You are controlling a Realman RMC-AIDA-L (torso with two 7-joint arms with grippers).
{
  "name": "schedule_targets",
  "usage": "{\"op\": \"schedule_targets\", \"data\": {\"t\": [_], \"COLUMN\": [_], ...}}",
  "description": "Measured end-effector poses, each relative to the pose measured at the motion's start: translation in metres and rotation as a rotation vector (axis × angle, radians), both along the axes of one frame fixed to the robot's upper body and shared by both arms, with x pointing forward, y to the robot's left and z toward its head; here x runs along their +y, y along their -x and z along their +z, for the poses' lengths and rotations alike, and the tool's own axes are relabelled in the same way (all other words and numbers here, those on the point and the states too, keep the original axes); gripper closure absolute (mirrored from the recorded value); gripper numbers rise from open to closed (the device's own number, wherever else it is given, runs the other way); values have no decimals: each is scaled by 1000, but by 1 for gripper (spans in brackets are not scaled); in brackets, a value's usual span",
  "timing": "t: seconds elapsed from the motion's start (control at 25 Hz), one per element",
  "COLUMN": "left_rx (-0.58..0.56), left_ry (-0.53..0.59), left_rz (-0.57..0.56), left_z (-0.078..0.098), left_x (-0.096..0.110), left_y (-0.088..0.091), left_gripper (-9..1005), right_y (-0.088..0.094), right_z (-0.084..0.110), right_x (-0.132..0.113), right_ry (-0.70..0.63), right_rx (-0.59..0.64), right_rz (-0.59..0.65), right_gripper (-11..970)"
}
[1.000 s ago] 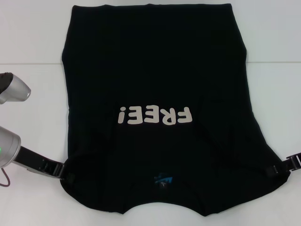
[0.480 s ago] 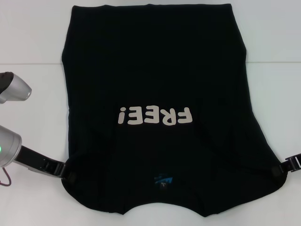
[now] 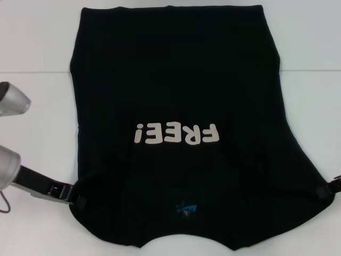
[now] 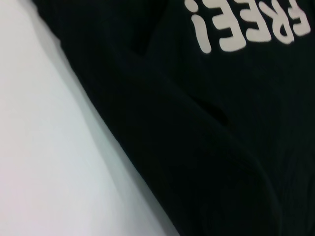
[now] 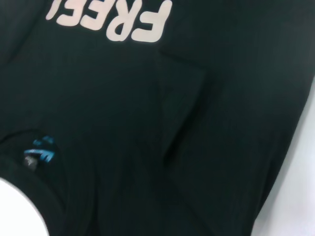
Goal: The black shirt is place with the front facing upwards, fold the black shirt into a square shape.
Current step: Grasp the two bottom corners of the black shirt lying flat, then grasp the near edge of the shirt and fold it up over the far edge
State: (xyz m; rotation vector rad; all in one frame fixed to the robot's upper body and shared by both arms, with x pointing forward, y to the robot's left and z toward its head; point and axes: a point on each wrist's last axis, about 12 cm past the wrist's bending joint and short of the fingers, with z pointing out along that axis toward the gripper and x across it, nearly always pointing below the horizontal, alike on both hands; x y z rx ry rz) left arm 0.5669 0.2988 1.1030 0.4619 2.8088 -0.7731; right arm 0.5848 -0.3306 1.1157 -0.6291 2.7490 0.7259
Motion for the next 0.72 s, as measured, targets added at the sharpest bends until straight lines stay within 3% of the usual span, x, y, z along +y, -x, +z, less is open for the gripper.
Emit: {"op": "schedule_targets", "data": {"t": [0.12, 0.36, 0.52, 0.72], "left_rx": [34, 162, 263, 346], "left_ry": [41, 227, 304, 343], "left_rz": [-3, -72, -127, -166], "left_z": [2, 10, 6, -5], "left_x": [5, 18, 20, 19], "left_y": [4, 24, 40, 57], "left_gripper": [971, 971, 972, 972], "right_y": [4, 23, 44, 51], "right_z": [10, 20, 14, 5], "right_x": [-7, -18, -19, -15], "right_ry": [-12, -55, -71, -61], "right_rx": [12, 80, 166, 197], "right_rz": [47, 193, 323, 358], "right_gripper": [933, 930, 927, 925]}}
